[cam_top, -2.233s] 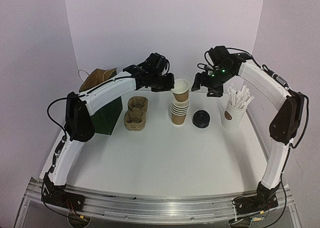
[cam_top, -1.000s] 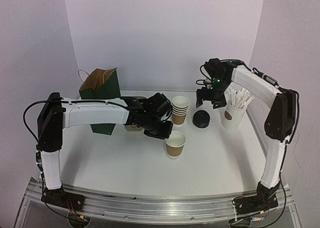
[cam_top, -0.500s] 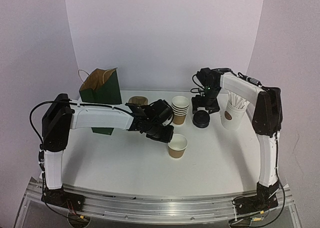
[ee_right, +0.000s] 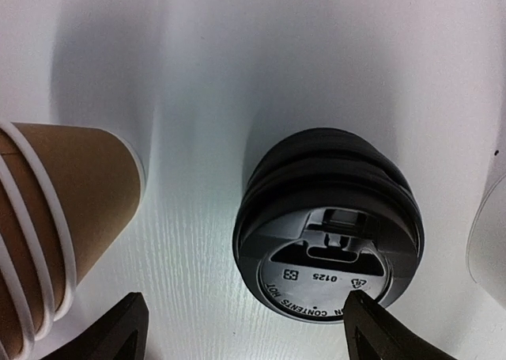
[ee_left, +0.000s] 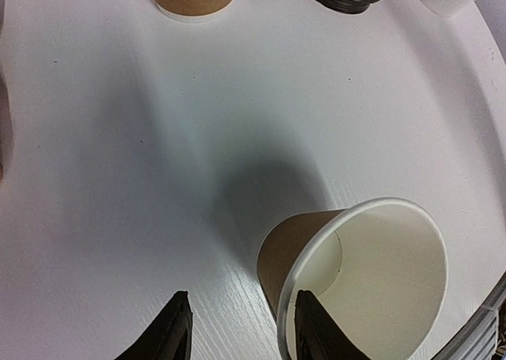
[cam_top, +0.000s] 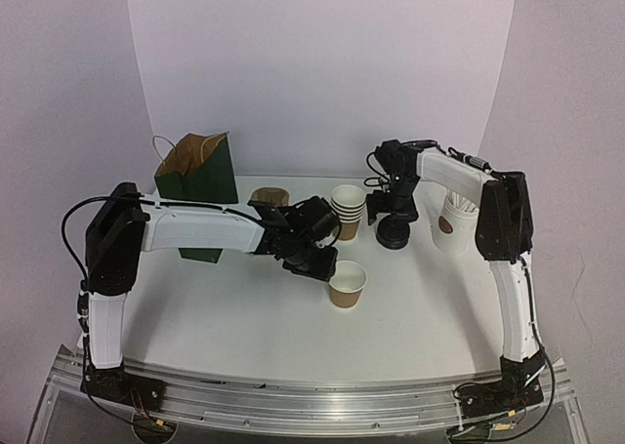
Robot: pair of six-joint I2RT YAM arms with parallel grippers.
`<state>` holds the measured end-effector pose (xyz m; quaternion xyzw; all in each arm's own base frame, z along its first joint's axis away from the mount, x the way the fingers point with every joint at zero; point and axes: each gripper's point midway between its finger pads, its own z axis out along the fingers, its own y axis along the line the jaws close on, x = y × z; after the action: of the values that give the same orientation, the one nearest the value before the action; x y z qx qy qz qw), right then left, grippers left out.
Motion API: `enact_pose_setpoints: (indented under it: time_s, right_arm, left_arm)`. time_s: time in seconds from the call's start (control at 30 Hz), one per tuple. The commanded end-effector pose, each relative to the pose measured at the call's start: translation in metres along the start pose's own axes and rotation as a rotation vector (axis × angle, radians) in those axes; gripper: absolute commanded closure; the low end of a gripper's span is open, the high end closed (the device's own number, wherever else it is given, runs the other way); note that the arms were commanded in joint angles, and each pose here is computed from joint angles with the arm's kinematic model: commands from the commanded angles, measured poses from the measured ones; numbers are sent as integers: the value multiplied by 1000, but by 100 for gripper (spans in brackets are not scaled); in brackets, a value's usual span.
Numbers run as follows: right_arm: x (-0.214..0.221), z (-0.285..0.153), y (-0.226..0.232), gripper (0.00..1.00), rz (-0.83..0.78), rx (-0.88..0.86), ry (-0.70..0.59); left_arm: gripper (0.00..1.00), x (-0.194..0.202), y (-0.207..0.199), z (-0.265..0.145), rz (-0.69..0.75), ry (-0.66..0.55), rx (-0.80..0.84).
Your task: Pack the takeout coffee
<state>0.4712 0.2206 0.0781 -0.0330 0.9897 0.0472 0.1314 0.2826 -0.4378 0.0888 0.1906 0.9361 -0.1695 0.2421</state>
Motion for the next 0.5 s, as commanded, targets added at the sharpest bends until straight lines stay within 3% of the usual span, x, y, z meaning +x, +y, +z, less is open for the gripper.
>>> enact_pose_setpoints:
  time_s: [0.0, 0.47]
  right_arm:
    - [-21, -6, 16, 15, 3, -65, -48]
    - [-28, -6, -11, 7, -58, 88, -88]
  left_arm:
    - [56, -37, -6, -39, 0, -108, -10]
    - [56, -66, -13, -72, -5, -192, -2]
